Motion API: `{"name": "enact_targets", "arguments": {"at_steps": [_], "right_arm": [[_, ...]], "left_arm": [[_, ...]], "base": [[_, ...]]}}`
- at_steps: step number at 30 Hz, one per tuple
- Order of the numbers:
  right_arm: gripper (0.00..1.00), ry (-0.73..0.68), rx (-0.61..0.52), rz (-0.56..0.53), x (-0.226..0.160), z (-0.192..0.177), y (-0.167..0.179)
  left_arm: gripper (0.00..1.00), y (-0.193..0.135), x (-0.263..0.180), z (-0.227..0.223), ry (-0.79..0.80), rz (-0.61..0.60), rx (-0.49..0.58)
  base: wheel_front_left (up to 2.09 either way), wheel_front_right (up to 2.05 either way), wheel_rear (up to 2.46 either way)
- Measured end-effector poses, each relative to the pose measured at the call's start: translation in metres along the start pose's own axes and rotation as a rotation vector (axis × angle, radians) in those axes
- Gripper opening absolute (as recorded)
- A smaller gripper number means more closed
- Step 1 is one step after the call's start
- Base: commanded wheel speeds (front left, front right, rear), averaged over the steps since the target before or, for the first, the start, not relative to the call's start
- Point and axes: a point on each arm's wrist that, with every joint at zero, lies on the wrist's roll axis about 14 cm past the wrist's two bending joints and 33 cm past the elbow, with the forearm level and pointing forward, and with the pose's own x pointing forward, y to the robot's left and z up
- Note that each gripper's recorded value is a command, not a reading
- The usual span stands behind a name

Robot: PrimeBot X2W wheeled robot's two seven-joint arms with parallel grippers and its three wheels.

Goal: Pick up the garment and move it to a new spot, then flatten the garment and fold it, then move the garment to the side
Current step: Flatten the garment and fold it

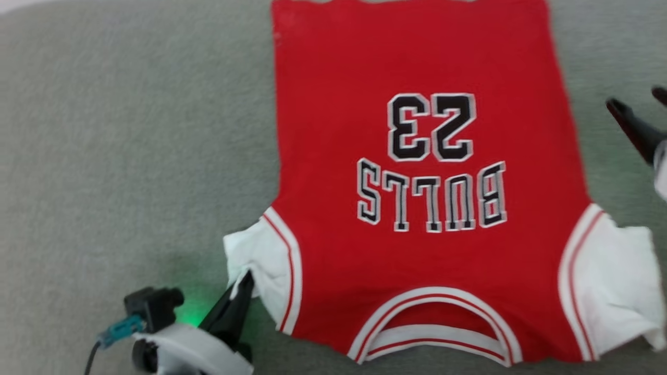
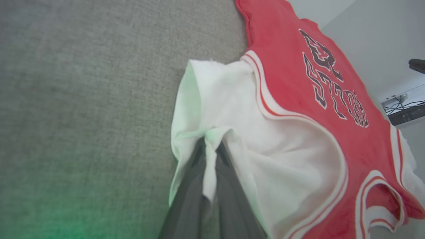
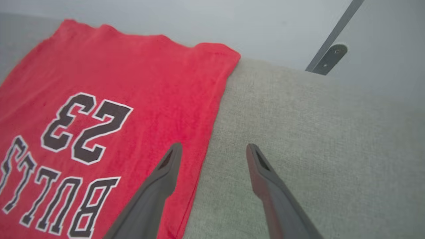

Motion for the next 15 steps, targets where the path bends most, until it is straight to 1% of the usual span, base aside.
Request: {"name": "enact_targets", "arguments": {"at_steps": [2, 3, 8, 10, 13, 15], "right_arm": [[1.00, 0.076, -0.017, 0.005, 0.026, 0.001, 0.001], [1.00, 0.093, -0.016, -0.001, 0.039, 0.006, -0.001], [1.00, 0.209, -0.061, -0.074, 0.097, 0.018, -0.017], [1.00, 0.263, -0.062, -0.088, 0.116, 0.014, -0.018], [1.00, 0.294, -0.028, -0.084, 0.145, 0.015, -0.012], [1.00, 0.327, -0.028, -0.086, 0.161, 0.009, -0.008]], "left_arm": [[0.00, 0.000, 0.005, 0.000, 0.001, -0.006, 0.002], [0.00, 0.000, 0.008, 0.001, -0.001, -0.012, 0.001], [0.00, 0.003, 0.013, 0.000, -0.007, -0.017, -0.003], [0.00, 0.005, 0.012, 0.000, -0.015, -0.008, -0.007], [0.00, 0.009, 0.011, 0.002, -0.031, 0.006, -0.017], [0.00, 0.011, 0.011, 0.003, -0.037, 0.013, -0.022]], "base": [[0.00, 0.00, 0.00], [0.00, 0.00, 0.00], [0.00, 0.00, 0.00], [0.00, 0.00, 0.00], [0.00, 0.00, 0.00], [0.00, 0.00, 0.00]]}}
